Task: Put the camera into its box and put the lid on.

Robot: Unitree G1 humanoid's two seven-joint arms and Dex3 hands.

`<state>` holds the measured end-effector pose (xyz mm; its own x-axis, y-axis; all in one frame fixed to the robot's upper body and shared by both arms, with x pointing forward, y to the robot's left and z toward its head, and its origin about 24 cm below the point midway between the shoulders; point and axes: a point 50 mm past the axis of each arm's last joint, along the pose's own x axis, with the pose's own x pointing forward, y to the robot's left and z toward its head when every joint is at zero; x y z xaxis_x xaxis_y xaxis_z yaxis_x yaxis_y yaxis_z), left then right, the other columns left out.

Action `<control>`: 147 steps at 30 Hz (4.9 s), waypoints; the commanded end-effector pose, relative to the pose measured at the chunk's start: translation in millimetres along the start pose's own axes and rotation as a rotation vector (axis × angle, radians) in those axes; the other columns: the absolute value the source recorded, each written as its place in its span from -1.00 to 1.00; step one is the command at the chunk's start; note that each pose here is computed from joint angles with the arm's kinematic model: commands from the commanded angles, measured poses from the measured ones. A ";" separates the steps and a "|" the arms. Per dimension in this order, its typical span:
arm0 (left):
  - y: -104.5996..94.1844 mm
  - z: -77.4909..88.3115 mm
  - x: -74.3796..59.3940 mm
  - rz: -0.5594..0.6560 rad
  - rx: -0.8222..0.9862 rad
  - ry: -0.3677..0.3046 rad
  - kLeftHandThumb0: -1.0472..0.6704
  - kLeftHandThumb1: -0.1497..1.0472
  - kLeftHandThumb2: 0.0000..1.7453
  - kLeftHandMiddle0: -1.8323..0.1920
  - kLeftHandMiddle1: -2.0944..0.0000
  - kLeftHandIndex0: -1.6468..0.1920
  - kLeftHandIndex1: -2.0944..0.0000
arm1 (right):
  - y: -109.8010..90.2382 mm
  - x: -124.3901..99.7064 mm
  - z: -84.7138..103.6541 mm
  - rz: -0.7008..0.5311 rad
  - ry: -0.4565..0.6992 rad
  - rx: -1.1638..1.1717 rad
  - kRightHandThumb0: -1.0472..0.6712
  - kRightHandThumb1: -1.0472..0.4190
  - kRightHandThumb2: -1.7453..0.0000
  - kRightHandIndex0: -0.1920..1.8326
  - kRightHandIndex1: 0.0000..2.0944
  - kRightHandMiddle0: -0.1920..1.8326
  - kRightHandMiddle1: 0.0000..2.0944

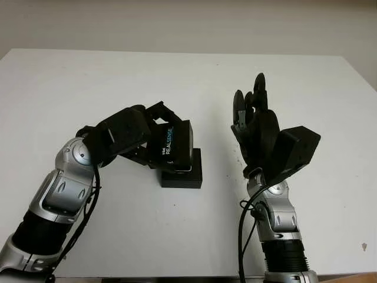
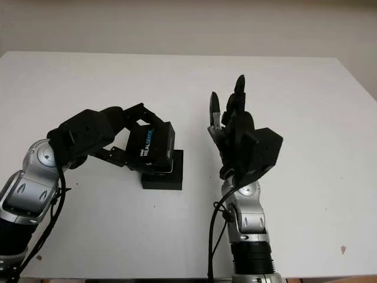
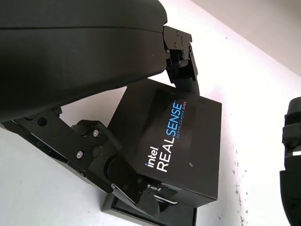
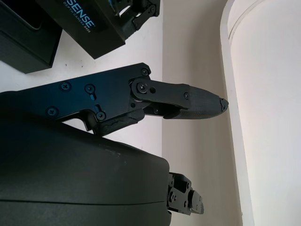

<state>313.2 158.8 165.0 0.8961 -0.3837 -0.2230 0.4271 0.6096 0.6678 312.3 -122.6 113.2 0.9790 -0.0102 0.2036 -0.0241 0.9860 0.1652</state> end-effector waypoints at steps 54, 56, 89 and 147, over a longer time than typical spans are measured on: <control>-43.2 3.8 2.6 -0.122 -0.049 0.084 0.00 0.80 -0.94 0.27 -0.69 0.46 -0.68 | 10.5 -2.5 -10.8 -0.031 0.024 0.025 -0.55 -1.00 0.48 -1.00 -1.00 -1.00 -0.96; -44.8 4.4 3.5 -0.123 -0.056 0.072 -0.01 0.79 -0.94 0.25 -0.69 0.45 -0.68 | 11.1 -2.8 -11.2 -0.031 0.021 0.030 -0.54 -1.00 0.47 -1.00 -1.00 -1.00 -0.96; -59.5 13.6 4.6 -0.174 0.003 0.043 -0.07 0.80 -0.94 0.17 -0.58 0.40 -0.64 | 15.0 -4.1 -14.5 -0.046 0.039 0.059 -0.58 -1.00 0.51 -1.00 -1.00 -1.00 -0.97; -23.3 8.5 -28.6 -0.023 0.493 -0.201 -0.69 0.95 -0.93 0.89 0.96 1.00 0.99 | 9.3 -1.6 -16.5 -0.031 0.058 0.047 -0.59 -1.00 0.56 -1.00 -0.97 -0.97 -0.95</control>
<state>275.4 143.5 160.6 0.8135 -0.5675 -0.1270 0.2992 0.2211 0.9282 315.6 -112.1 99.0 0.9889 -0.0274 0.1460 -0.0017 0.9807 0.1954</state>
